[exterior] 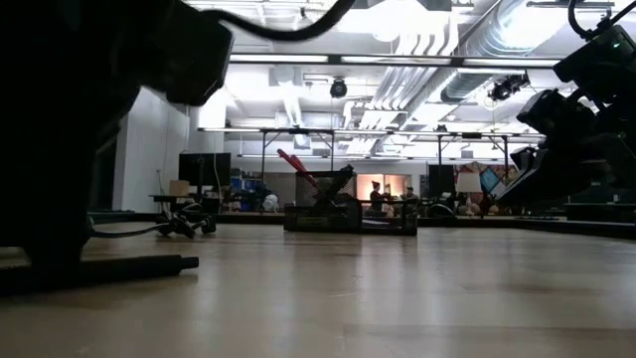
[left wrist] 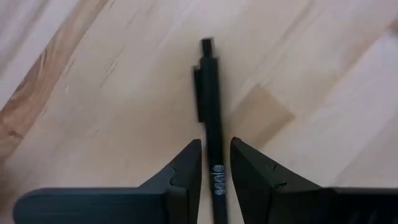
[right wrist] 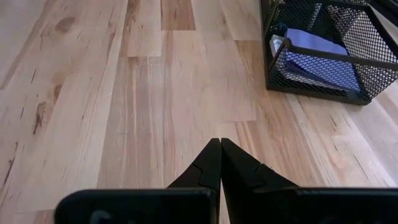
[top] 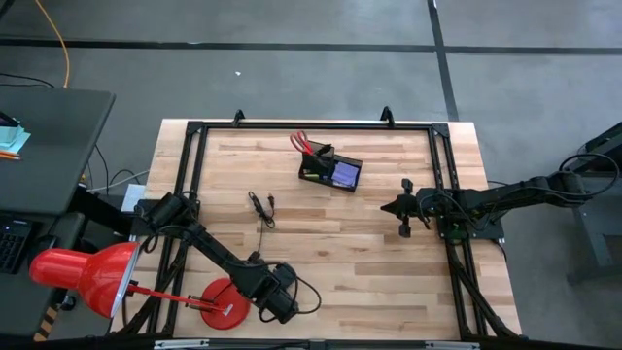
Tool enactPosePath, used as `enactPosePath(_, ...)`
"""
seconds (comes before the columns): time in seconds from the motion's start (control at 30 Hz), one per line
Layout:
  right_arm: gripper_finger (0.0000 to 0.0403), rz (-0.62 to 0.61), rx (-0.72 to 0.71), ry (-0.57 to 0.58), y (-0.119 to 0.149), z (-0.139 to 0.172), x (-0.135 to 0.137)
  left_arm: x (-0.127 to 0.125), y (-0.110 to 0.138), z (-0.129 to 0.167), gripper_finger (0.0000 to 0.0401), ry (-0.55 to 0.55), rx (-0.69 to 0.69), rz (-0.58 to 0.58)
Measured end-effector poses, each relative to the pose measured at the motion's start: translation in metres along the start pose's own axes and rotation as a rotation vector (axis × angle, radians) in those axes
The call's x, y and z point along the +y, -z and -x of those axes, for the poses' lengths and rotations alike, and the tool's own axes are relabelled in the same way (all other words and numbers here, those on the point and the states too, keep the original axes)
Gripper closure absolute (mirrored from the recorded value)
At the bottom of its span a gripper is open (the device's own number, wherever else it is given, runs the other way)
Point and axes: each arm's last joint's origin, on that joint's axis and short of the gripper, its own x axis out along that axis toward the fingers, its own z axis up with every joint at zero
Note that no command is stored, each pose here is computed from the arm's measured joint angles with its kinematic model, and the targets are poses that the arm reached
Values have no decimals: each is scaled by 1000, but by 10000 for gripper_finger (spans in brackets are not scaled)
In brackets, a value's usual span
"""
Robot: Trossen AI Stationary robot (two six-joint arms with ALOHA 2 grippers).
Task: Pick and place office supplies into organizer
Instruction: Put the black pen into the mesh desk organizer
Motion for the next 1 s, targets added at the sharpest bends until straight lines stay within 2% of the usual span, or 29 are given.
enactPosePath(0.2,402,0,-1,0,0,0,0,-4,-2,5,329,15,0,-18)
enactPosePath(1.0,402,0,0,0,0,0,0,7,-37,2,329,5,-23,-62)
